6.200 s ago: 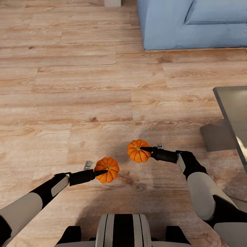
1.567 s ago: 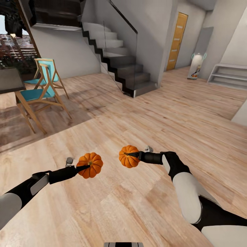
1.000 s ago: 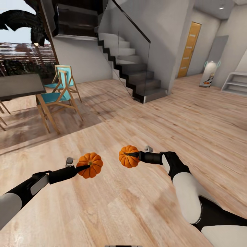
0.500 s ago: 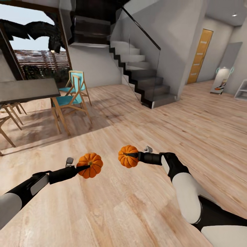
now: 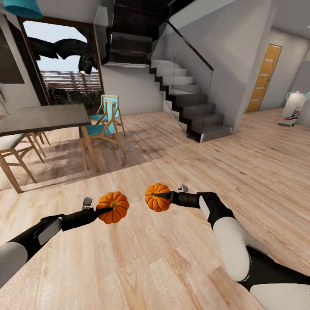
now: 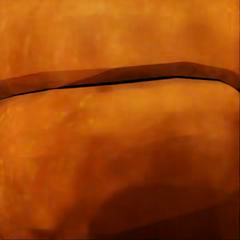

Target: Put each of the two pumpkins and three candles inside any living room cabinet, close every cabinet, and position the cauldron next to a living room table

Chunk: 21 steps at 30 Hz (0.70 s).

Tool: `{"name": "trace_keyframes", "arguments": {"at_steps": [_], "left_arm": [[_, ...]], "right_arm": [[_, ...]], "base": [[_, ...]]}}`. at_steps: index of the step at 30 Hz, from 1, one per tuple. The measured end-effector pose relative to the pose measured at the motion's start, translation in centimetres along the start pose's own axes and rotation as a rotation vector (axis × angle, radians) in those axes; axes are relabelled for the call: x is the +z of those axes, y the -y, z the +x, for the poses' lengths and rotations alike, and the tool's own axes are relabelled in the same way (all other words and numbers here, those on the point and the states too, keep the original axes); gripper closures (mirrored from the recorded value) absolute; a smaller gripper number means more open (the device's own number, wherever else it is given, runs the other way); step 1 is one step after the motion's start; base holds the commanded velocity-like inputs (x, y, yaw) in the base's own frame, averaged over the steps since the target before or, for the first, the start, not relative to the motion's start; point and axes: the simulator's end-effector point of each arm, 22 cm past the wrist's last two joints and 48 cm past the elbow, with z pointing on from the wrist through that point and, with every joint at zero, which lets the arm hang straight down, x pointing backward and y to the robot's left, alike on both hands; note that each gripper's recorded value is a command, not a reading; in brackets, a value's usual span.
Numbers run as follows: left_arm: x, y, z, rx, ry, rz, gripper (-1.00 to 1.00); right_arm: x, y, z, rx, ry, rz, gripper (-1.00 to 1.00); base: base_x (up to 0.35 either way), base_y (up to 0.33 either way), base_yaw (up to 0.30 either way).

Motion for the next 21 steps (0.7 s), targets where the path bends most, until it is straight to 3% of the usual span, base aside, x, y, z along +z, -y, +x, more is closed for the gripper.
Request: {"name": "trace_keyframes", "arguments": {"at_steps": [8, 21], "left_arm": [[0.1, 0.6, -1.0, -0.011, -0.006, -0.006, 1.00], [0.2, 1.5, -2.6, -0.029, -0.015, -0.012, 1.00]], "right_arm": [[0.2, -0.6, -0.4, 0.020, -0.018, -0.001, 1.00], [0.3, -0.8, -1.0, 0.061, -0.044, 0.023, 1.00]], "base": [[0.000, 0.000, 0.142], [0.000, 0.000, 0.001]]}}
